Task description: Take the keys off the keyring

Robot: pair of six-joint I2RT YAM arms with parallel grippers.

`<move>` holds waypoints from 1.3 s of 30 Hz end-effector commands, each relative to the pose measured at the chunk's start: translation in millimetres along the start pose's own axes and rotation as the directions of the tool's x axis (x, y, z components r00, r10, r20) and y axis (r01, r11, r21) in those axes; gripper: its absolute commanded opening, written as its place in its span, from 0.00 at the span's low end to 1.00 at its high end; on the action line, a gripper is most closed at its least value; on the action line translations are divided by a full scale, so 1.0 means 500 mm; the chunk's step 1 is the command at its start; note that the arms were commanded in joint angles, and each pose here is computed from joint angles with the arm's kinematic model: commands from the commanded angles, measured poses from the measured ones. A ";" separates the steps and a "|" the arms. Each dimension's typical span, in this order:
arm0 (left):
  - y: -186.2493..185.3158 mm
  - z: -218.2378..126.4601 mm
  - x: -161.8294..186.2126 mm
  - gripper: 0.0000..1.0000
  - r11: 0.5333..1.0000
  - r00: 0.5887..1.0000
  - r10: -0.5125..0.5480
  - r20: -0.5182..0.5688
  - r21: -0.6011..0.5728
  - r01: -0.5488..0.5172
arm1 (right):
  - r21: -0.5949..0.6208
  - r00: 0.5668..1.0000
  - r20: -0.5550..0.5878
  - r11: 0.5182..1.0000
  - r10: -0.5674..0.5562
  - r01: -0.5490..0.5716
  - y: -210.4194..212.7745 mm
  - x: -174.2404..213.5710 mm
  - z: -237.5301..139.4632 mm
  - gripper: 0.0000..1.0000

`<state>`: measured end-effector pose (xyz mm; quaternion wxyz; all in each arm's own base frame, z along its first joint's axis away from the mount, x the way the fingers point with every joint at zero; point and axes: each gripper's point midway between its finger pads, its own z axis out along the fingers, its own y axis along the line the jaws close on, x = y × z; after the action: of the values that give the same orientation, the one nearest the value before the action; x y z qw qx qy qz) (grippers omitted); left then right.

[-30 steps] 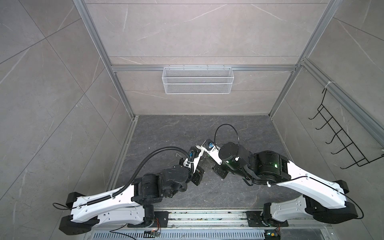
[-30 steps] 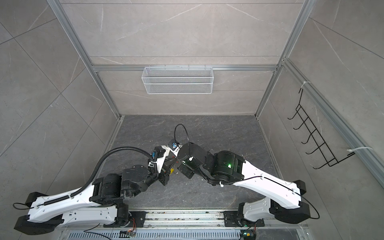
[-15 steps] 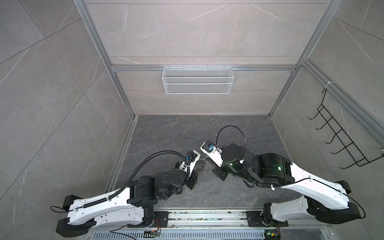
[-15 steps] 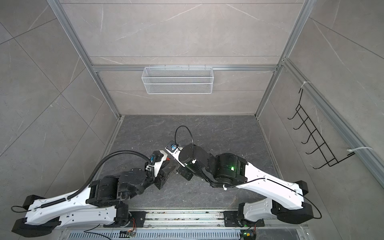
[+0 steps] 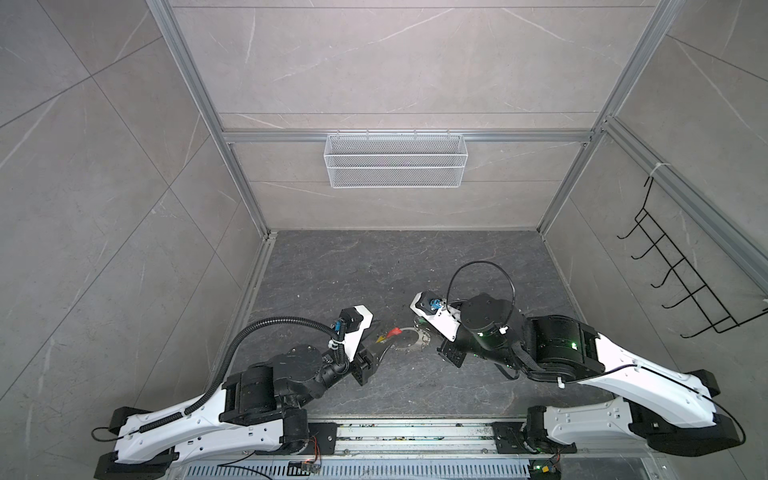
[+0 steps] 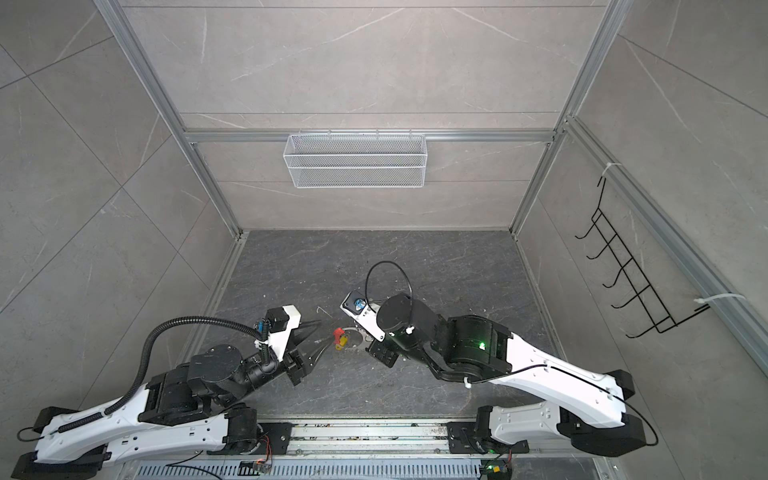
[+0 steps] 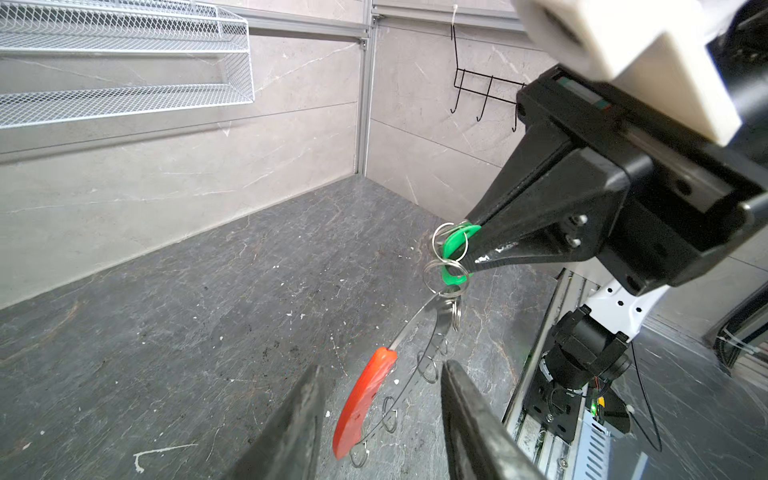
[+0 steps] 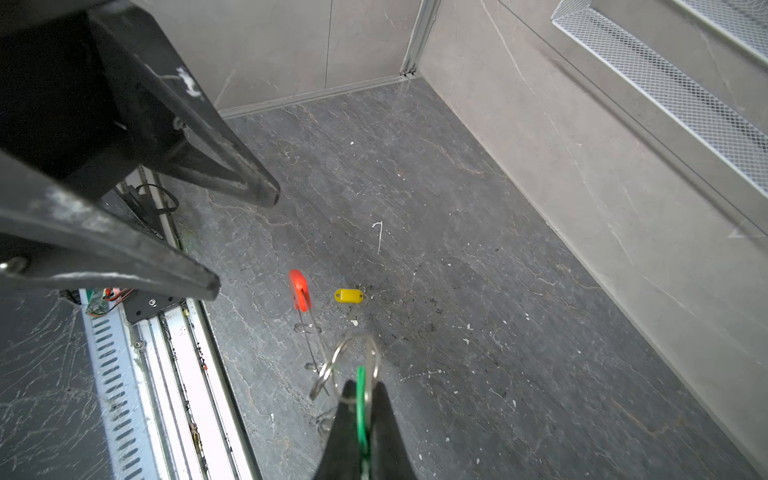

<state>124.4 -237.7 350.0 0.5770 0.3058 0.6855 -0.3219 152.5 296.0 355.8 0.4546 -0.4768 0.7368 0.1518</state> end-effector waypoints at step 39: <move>-0.055 0.067 -0.020 0.52 0.971 0.977 0.211 0.011 0.117 -0.211 | -0.351 0.966 0.250 0.923 -0.070 0.158 0.059 -0.055 -0.074 0.00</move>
<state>143.0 -274.4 356.9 0.6148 0.3747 0.6452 -0.2555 115.6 300.2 375.0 0.4357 -0.5657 0.6315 0.3023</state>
